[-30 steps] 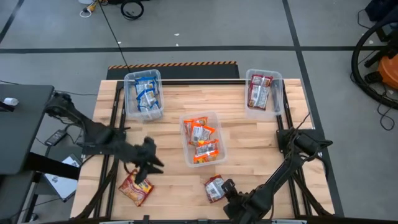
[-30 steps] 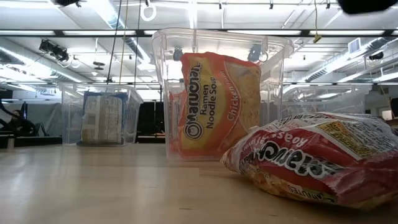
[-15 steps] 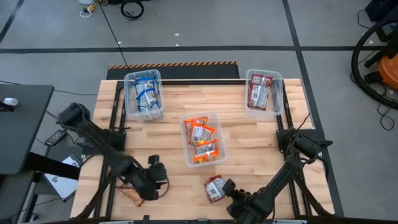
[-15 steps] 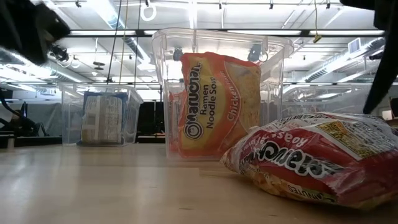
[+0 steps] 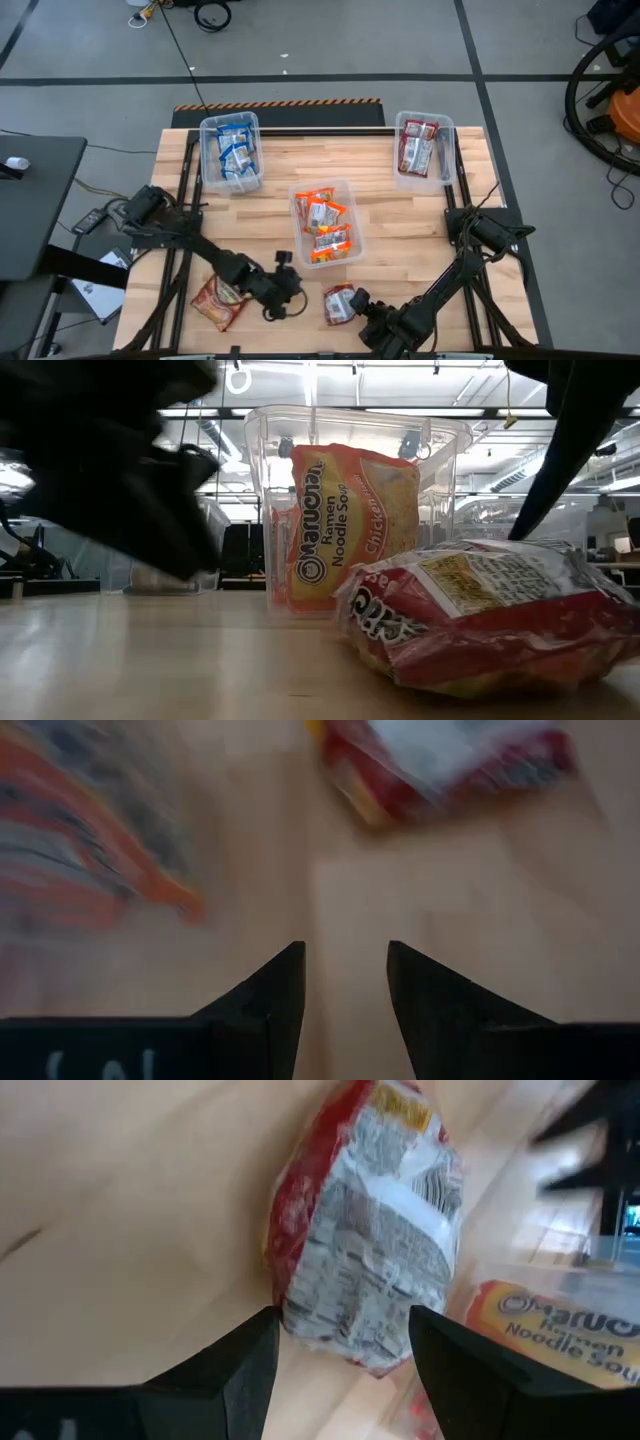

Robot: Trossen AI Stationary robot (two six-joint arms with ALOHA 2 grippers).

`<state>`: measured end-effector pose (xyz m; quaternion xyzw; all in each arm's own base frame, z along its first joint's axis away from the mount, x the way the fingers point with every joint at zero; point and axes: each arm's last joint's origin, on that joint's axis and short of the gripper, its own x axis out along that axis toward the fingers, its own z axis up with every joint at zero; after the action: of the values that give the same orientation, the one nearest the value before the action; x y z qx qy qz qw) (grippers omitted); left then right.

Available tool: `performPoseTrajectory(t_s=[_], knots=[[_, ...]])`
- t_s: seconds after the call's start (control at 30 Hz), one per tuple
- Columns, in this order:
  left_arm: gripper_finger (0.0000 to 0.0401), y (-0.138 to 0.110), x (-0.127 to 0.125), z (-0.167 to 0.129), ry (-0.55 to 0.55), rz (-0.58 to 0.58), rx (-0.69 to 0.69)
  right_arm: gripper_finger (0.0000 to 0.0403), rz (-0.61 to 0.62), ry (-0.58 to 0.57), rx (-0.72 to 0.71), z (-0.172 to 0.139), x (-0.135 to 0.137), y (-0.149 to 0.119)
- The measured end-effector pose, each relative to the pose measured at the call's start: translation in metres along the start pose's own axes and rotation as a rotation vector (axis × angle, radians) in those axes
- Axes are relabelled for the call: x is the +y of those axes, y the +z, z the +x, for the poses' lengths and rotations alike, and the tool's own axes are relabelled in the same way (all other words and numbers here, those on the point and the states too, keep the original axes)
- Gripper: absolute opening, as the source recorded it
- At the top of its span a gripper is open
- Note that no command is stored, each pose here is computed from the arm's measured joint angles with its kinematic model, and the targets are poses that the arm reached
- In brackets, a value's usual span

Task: Sort Maruchan noodles
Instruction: Put the red noodle pack into the right transparent bin

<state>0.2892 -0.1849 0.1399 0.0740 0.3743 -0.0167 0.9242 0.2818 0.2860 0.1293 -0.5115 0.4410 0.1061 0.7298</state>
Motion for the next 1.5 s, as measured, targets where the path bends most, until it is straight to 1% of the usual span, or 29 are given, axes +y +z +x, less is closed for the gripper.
performPoseTrajectory(t_s=[0.1, 0.17, 0.23, 0.37, 0.43, 0.5, 0.57, 0.67, 0.73, 0.8, 0.9, 1.1, 1.2, 1.33, 1.5], knots=[[0.0149, 0.004, 0.01, 0.009, 0.017, -0.038, -0.019, 0.0229, -0.002, -0.005, -0.03, -0.001, 0.0, 0.003], [0.0149, 0.005, 0.014, 0.016, 0.005, -0.034, -0.021, 0.0228, 0.017, -0.01, -0.05, 0.0, -0.002, 0.006], [0.0149, 0.004, 0.015, 0.021, -0.023, -0.033, -0.018, 0.0227, 0.038, -0.016, -0.064, 0.002, -0.004, 0.007], [0.0149, 0.0, 0.012, 0.032, -0.038, -0.04, -0.034, 0.0224, 0.07, -0.025, -0.098, 0.006, -0.012, 0.011], [0.0149, -0.001, 0.01, 0.036, -0.051, -0.048, -0.05, 0.0221, 0.077, 0.0, -0.133, 0.008, -0.015, 0.014], [0.0149, -0.002, 0.007, 0.04, -0.066, -0.052, -0.062, 0.0218, 0.078, 0.058, -0.187, 0.009, -0.016, 0.017], [0.0149, -0.001, 0.006, 0.041, -0.079, -0.06, -0.08, 0.0216, 0.078, 0.089, -0.23, 0.01, -0.015, 0.021], [0.0149, 0.0, 0.005, 0.041, -0.083, -0.063, -0.094, 0.0215, 0.042, 0.064, -0.245, 0.015, -0.01, 0.023], [0.0149, 0.001, 0.006, 0.041, -0.077, -0.066, -0.103, 0.0215, 0.047, 0.023, -0.26, 0.022, -0.007, 0.026], [0.0149, 0.002, 0.008, 0.043, -0.064, -0.041, -0.108, 0.0215, 0.014, -0.021, -0.228, 0.029, -0.005, 0.025], [0.0149, -0.002, 0.011, 0.048, -0.054, 0.014, -0.094, 0.0214, 0.017, -0.057, -0.187, 0.033, -0.008, 0.022], [0.0149, -0.003, 0.012, 0.056, -0.089, 0.01, -0.104, 0.0213, 0.012, -0.103, -0.139, 0.034, -0.013, 0.018], [0.0149, -0.002, 0.01, 0.058, -0.123, 0.006, -0.132, 0.0213, 0.016, -0.134, -0.117, 0.034, -0.013, 0.017], [0.0149, 0.0, 0.007, 0.057, -0.147, 0.003, -0.156, 0.0213, 0.056, -0.158, -0.075, 0.031, -0.016, 0.016], [0.0149, 0.002, 0.003, 0.056, -0.167, -0.005, -0.179, 0.0213, 0.132, -0.145, -0.048, 0.031, -0.015, 0.012]])
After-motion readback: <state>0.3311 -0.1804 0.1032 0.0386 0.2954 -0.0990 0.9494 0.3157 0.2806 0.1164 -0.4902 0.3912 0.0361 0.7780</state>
